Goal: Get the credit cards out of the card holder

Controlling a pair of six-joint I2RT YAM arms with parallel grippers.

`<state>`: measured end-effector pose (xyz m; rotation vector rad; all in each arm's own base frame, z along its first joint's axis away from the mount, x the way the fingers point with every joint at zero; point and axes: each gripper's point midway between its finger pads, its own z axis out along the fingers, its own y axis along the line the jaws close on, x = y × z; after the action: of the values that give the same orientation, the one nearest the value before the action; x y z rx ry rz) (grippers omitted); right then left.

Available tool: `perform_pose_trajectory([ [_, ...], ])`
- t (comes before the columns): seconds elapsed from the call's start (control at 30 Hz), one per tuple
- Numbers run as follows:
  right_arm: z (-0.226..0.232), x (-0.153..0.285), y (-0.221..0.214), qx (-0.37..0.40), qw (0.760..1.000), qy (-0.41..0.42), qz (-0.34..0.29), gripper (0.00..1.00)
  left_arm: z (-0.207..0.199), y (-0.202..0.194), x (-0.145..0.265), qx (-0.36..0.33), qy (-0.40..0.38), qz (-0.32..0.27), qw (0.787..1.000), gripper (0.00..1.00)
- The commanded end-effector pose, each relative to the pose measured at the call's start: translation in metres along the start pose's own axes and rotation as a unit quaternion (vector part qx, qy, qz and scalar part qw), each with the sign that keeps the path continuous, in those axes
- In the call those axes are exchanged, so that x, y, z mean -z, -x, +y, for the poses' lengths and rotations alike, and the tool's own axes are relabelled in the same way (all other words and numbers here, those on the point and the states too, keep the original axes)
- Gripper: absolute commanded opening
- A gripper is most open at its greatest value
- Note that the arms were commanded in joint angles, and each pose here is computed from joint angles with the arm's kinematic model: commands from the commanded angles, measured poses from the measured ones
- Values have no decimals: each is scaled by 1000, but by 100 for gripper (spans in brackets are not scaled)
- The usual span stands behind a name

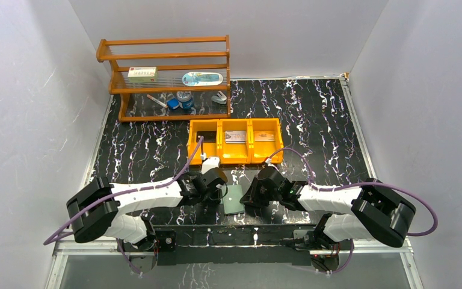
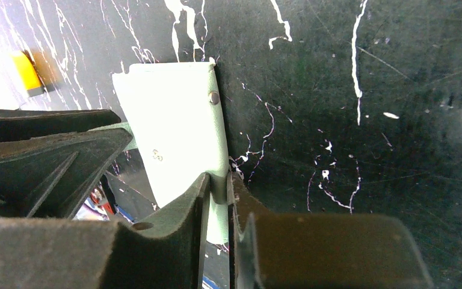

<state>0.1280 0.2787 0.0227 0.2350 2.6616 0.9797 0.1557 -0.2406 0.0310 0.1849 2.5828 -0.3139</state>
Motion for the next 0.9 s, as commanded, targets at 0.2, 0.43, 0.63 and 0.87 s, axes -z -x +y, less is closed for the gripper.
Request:
perform_pose_trajectory([
  [0.2,-11,-2,5,7,999,-31,-10,23,0,6,3,37,-23,-7,999,18],
  [0.43,-11,-2,5,8,999,-29,-9,25,-2,6,4,39,-34,-9,999,0],
  [0.63,7,5,12,45,999,-22,-10,38,-8,11,10,25,-54,-18,998,0],
  [0.87,25,26,35,108,992,-57,-32,63,-16,25,25,19,-81,-42,996,0],
])
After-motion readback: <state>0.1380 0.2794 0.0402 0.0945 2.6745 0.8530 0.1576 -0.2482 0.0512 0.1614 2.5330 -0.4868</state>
